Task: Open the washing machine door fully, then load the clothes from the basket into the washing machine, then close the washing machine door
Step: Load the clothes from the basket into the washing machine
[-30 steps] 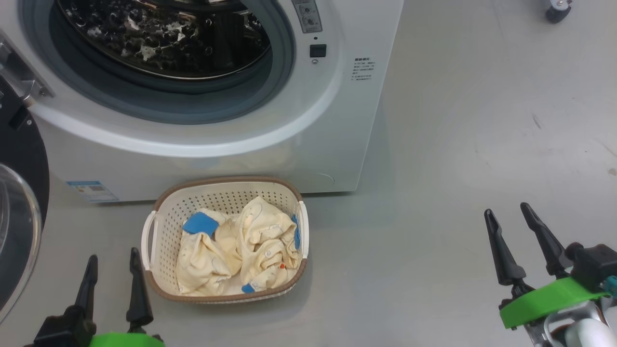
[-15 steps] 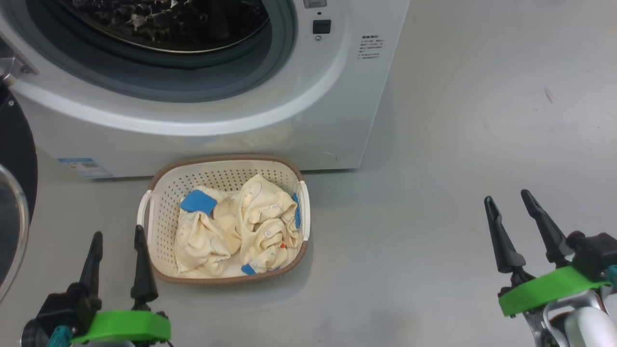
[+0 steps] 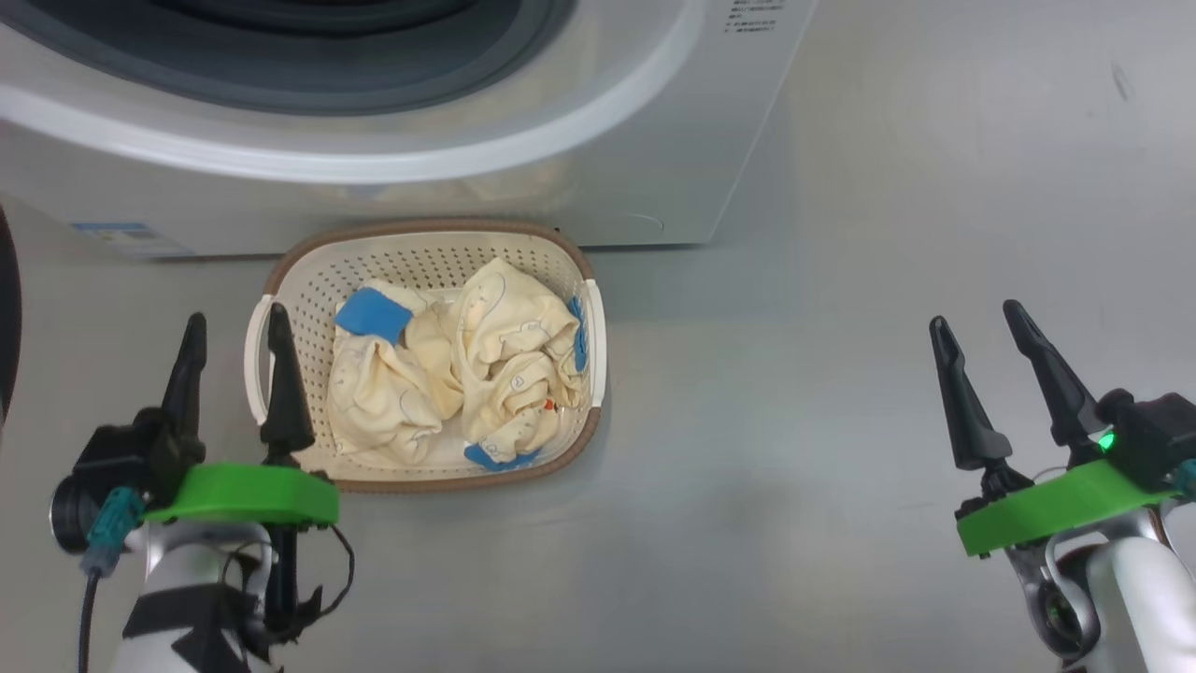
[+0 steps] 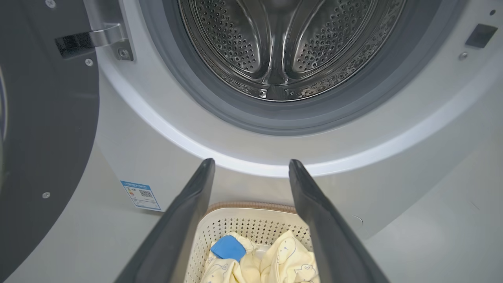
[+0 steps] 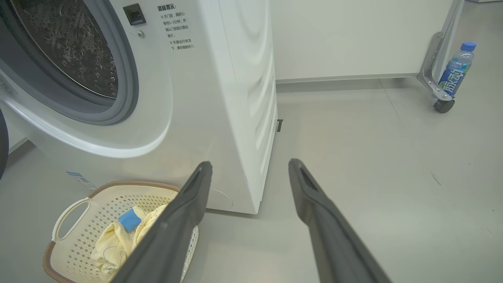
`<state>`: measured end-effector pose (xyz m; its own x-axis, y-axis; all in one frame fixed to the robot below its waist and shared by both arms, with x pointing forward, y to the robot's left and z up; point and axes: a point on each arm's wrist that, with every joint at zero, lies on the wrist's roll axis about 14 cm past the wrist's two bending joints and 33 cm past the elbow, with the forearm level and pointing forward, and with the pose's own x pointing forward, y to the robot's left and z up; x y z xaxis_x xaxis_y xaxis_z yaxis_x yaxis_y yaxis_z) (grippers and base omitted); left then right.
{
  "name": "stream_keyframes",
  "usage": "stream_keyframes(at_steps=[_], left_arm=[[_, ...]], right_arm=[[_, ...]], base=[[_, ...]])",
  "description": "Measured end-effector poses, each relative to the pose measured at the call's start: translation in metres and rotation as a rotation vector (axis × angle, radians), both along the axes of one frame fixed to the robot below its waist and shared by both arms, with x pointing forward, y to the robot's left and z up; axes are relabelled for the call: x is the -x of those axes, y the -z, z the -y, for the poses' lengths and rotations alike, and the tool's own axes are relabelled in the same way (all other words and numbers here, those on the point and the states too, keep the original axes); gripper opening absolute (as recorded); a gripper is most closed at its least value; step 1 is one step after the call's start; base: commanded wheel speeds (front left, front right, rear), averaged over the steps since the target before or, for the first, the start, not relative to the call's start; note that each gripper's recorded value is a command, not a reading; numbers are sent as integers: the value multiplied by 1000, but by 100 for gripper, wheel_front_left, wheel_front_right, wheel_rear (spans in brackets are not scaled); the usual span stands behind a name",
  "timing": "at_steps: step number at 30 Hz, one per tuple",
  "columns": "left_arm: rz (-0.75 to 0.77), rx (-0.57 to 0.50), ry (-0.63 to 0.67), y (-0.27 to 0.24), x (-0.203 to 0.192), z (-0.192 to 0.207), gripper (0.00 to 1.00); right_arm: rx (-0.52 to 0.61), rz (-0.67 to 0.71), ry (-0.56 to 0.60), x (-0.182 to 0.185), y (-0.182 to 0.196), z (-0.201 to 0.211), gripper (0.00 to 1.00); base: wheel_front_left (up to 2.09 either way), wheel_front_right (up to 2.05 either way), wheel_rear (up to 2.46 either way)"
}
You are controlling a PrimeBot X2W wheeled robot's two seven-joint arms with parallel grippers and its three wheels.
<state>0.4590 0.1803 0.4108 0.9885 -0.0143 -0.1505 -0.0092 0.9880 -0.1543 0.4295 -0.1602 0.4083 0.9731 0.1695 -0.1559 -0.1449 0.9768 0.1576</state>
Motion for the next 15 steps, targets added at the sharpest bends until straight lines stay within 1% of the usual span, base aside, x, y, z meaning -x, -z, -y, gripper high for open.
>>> stream_keyframes(at_steps=[7, 15], left_arm=[[-8, 14, 31, 14, -34, 8, 100], [-55, 49, 62, 46, -69, 21, 100]], right_arm=[[-3, -30, -10, -12, 18, -4, 100], [-5, -79, -20, -24, 47, -7, 100]], base=[[0, 0, 0], [0, 0, 0]])
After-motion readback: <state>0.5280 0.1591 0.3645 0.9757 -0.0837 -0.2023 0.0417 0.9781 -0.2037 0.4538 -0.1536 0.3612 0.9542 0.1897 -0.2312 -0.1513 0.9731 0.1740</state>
